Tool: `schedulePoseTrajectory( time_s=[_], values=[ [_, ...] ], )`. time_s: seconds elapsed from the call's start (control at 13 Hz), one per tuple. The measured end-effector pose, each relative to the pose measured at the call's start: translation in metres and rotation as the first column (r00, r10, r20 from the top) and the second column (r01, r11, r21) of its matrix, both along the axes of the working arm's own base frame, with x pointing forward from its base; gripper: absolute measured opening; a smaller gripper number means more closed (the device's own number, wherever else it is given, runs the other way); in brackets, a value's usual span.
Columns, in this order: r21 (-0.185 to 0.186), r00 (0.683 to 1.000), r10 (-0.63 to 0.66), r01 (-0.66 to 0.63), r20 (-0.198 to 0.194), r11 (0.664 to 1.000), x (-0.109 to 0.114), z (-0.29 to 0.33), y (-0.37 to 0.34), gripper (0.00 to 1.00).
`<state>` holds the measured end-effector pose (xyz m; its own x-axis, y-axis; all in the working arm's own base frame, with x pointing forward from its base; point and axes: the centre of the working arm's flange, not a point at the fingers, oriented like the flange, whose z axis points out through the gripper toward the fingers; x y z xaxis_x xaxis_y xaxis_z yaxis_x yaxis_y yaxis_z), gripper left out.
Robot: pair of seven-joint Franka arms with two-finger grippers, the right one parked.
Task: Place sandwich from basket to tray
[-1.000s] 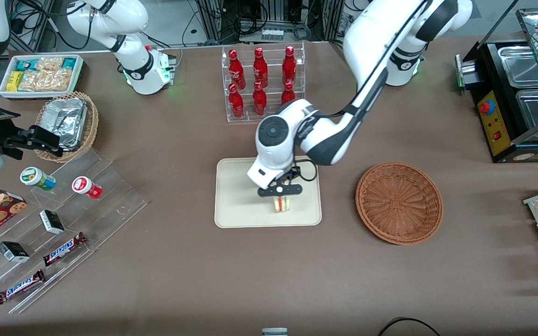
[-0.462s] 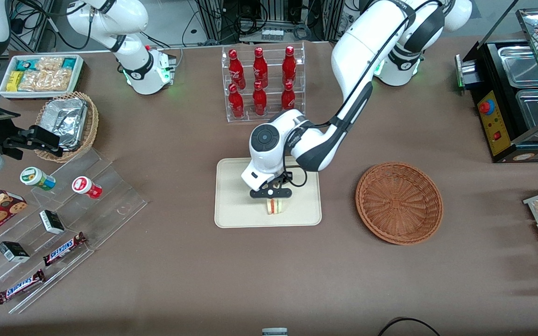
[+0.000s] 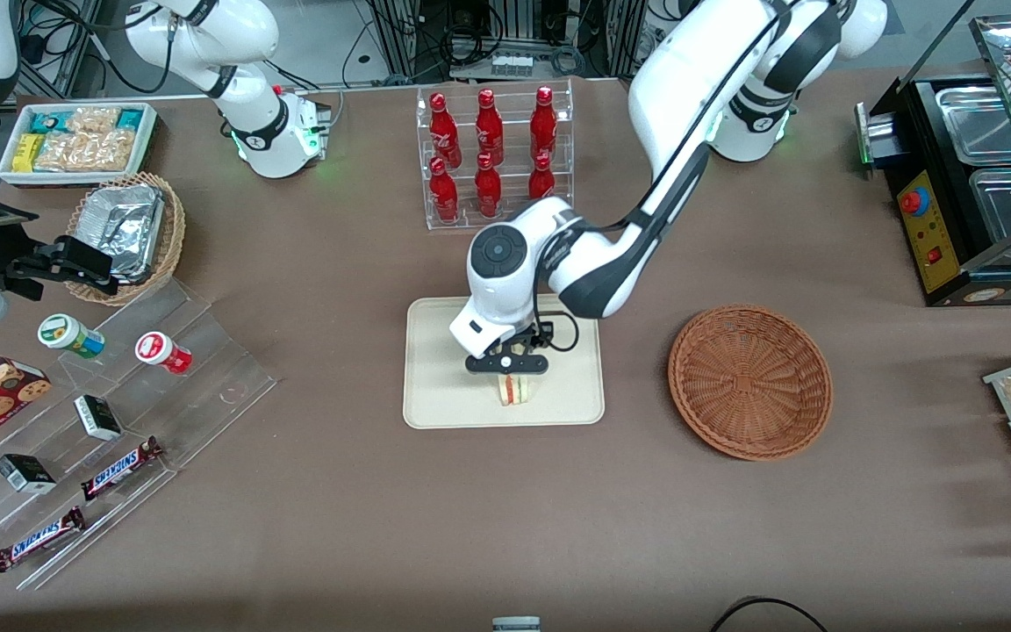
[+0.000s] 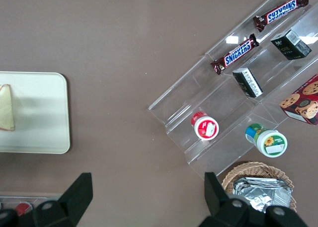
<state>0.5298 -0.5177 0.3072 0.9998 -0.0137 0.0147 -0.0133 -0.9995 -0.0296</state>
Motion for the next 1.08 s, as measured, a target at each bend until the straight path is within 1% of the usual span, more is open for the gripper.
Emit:
schedulePoseTrajectory(
  time_s=[0.08, 0.15, 0.23, 0.38, 0.54, 0.62, 0.85, 1.08],
  values=[
    [0.017, 1.000, 0.013, -0.013, 0.001, 1.000, 0.002, 0.030, 0.009, 0.88],
    [0.033, 0.999, 0.036, -0.036, 0.003, 0.999, 0.007, 0.064, 0.025, 0.96],
    [0.045, 0.998, 0.070, -0.070, 0.000, 0.997, 0.013, 0.100, 0.047, 1.00],
    [0.056, 0.992, 0.128, -0.127, -0.016, 0.990, 0.027, 0.161, 0.102, 1.00],
    [0.073, 0.991, 0.131, -0.128, -0.041, 0.989, 0.039, 0.204, 0.161, 1.00],
    [0.085, 0.991, 0.123, -0.118, -0.059, 0.989, 0.043, 0.218, 0.187, 1.00],
    [0.100, 0.989, 0.086, -0.074, -0.122, 0.992, 0.052, 0.237, 0.252, 1.00],
    [0.095, 0.986, 0.035, -0.020, -0.162, 0.995, 0.063, 0.239, 0.319, 1.00]
  ],
)
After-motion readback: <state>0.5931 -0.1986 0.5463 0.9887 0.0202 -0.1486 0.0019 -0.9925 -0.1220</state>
